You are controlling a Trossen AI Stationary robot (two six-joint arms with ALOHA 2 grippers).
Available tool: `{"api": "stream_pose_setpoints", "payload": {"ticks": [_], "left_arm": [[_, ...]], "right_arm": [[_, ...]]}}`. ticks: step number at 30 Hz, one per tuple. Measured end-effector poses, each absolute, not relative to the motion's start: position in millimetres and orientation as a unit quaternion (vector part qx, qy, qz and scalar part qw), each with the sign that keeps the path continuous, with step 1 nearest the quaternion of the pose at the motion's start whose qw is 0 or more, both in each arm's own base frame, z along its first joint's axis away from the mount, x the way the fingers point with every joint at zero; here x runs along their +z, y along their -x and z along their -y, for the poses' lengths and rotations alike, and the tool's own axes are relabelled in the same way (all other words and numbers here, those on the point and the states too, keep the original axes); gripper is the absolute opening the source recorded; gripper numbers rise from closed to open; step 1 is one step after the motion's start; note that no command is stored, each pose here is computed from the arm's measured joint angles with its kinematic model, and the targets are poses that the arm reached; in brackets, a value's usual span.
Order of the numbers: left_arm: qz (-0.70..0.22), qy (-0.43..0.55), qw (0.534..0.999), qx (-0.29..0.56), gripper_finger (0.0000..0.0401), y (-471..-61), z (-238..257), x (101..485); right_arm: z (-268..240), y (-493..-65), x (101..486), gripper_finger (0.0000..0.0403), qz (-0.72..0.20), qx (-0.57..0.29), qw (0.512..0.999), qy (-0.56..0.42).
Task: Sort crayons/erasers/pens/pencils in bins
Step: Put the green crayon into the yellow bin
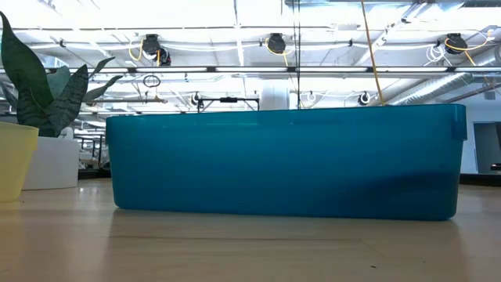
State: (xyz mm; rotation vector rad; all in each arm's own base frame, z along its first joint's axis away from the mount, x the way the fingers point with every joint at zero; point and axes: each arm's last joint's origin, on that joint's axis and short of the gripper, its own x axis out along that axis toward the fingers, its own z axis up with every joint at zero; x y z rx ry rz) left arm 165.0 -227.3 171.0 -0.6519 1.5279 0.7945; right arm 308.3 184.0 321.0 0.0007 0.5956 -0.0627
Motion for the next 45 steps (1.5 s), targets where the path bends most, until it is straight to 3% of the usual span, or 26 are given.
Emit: {"api": "stream_pose_setpoints", "payload": {"ticks": [6, 14, 18, 21, 24, 28, 37, 45], "left_arm": [[-0.687, 0.282, 0.588, 0.321, 0.0056, -181, 211, 163], [-0.753, 0.293, 0.54, 0.236, 0.0214, -194, 201, 176], [-0.721, 0.348, 0.572, 0.18, 0.0256, -207, 190, 220], [-0.628, 0.375, 0.665, 0.152, 0.0255, -222, 172, 264], [-0.534, 0.342, 0.761, 0.14, 0.0241, -239, 148, 299], [-0.48, 0.284, 0.812, 0.172, 0.0222, -265, 98, 323], [-0.44, 0.29, 0.777, 0.345, 0.0214, -278, -70, 324], [-0.504, 0.276, 0.695, 0.433, 0.0213, -259, -181, 280]], "right_arm": [[-176, -292, 326, 0.0234, -0.329, -0.055, 0.942, -0.034], [-142, -272, 356, 0.0253, -0.335, -0.035, 0.94, -0.048], [-118, -268, 369, 0.025, -0.334, -0.012, 0.942, -0.037], [-97, -267, 378, 0.0248, -0.324, -0.012, 0.946, -0.015], [-73, -268, 383, 0.0248, -0.32, -0.012, 0.947, 0.008], [-44, -269, 387, 0.0249, -0.321, -0.006, 0.944, 0.07], [-10, -264, 382, 0.0247, -0.371, -0.026, 0.92, 0.119], [0, -264, 381, 0.0247, -0.374, -0.062, 0.923, 0.065]]}}
